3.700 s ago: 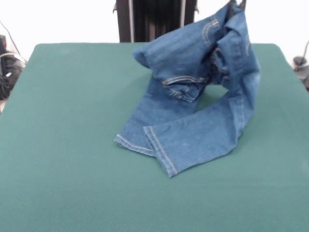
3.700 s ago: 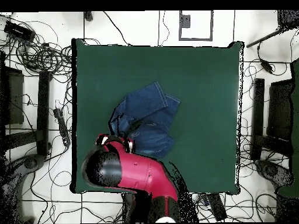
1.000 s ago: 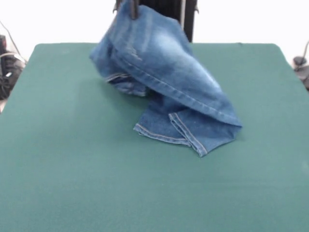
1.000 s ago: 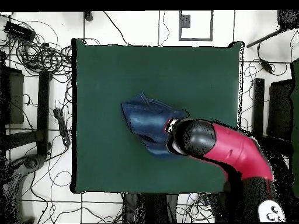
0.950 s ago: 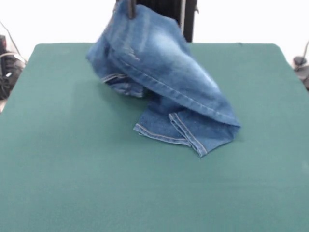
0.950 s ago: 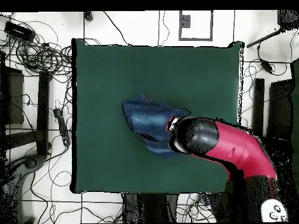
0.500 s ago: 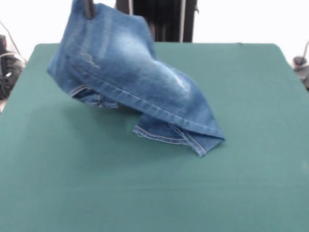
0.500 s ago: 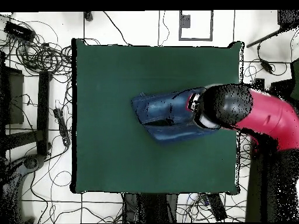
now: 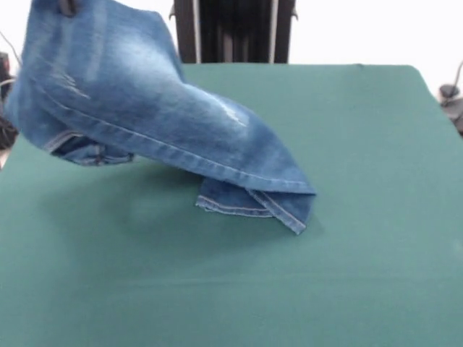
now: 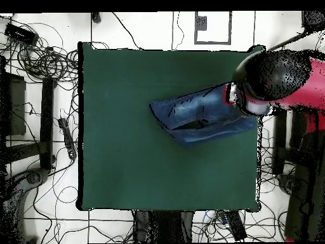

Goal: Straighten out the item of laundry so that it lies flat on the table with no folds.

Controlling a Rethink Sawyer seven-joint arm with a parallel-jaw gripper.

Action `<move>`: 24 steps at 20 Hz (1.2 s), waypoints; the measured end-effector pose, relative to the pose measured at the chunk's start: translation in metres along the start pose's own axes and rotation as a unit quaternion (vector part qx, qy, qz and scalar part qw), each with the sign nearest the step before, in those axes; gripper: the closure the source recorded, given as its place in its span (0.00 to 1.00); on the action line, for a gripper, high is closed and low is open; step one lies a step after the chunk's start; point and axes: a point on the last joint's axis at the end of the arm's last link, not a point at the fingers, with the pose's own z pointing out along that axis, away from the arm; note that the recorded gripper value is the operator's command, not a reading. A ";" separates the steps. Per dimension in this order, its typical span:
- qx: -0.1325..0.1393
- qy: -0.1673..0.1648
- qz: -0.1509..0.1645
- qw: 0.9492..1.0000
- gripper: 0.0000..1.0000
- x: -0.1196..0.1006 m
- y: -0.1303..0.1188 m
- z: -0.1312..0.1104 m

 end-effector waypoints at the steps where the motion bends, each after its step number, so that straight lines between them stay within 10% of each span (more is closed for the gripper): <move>1: 0.002 0.003 -0.008 1.000 1.00 -0.004 -0.002 -0.005; 10: 0.019 -0.017 -0.055 0.998 1.00 -0.037 -0.026 -0.069; 24: 0.044 -0.046 -0.073 0.995 1.00 -0.075 -0.054 -0.097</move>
